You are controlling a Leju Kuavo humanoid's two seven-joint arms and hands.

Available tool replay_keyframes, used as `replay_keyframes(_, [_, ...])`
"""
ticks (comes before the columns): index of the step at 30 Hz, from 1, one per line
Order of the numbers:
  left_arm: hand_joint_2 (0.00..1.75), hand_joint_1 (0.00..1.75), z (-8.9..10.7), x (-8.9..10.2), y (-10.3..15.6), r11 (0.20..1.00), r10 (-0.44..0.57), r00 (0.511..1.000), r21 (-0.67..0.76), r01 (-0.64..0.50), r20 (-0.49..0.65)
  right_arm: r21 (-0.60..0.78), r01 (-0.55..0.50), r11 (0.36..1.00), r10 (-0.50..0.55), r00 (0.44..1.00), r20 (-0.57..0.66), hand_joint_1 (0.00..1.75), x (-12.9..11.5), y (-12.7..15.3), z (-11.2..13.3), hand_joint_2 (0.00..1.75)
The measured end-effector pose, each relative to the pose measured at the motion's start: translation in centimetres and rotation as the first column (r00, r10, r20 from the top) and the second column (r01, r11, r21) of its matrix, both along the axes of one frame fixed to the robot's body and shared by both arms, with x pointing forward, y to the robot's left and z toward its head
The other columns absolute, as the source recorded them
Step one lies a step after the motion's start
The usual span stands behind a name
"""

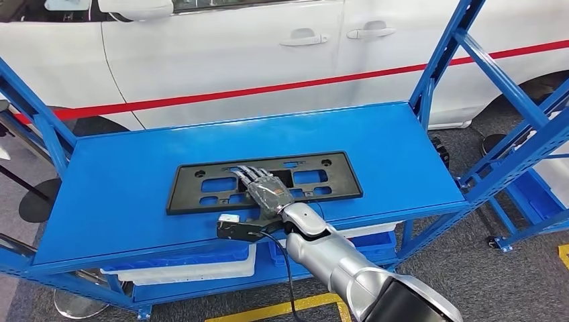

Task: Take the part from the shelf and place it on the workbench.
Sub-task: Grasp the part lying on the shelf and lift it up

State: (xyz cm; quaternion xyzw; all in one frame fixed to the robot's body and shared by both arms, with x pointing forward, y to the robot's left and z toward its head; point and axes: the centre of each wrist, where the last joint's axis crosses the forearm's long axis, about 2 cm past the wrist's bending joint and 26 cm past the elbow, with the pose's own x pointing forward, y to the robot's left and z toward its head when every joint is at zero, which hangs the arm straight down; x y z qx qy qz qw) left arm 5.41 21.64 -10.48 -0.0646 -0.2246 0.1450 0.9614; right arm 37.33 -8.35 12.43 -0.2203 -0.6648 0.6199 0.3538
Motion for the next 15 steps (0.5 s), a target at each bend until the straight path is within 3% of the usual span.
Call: replay_keyframes(15, [0.00,0.00,-0.04,-0.11,0.18,1.000,0.009,1.000,0.001,-0.009,-0.003,-0.104,0.035,0.994,-0.038,0.999,-0.028,0.00,0.98,-0.91,0.49,1.75])
